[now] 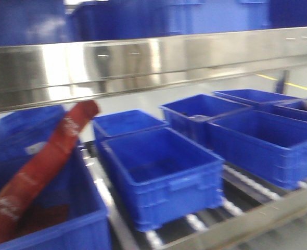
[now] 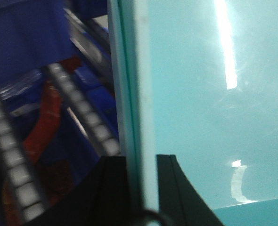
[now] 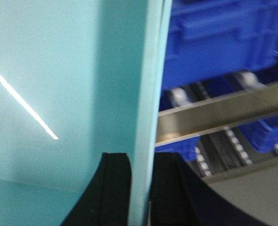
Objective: Move two blue bins to right shelf middle
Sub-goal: 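Approach the shelf front holding the teal bin in both grippers, then raise the teal bin with both grippers above the upper shelf rail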
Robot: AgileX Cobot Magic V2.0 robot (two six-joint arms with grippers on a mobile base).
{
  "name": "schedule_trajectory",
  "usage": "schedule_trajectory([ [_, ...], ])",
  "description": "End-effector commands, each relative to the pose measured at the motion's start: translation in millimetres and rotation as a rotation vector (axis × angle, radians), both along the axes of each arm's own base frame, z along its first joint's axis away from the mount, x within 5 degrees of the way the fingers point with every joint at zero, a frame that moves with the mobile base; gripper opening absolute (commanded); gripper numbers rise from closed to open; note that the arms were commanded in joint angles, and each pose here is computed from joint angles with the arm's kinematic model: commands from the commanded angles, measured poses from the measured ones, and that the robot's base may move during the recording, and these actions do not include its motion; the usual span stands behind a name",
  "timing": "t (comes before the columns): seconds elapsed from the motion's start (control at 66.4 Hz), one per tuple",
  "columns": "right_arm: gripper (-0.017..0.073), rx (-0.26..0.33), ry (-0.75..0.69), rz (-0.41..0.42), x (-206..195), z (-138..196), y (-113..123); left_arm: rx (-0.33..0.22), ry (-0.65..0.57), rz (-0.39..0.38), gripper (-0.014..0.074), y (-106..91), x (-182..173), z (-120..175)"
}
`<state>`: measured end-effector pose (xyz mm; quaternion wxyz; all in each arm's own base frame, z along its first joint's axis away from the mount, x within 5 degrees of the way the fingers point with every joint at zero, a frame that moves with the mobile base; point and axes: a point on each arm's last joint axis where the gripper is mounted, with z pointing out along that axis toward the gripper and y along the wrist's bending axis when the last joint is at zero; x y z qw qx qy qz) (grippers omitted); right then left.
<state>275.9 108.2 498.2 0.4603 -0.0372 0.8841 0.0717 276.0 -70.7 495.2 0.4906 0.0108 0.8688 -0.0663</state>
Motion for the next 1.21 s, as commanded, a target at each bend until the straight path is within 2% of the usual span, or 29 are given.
schedule_trajectory([
  [0.0,-0.0165,-0.009,-0.097,-0.004,-6.5,16.3,-7.2,0.018,-0.136,0.007,-0.0111,5.0,-3.8,18.2],
  [1.19,-0.0165,-0.009,-0.097,-0.004,-6.5,16.3,-7.2,0.018,-0.136,0.007,-0.0111,5.0,-3.8,18.2],
])
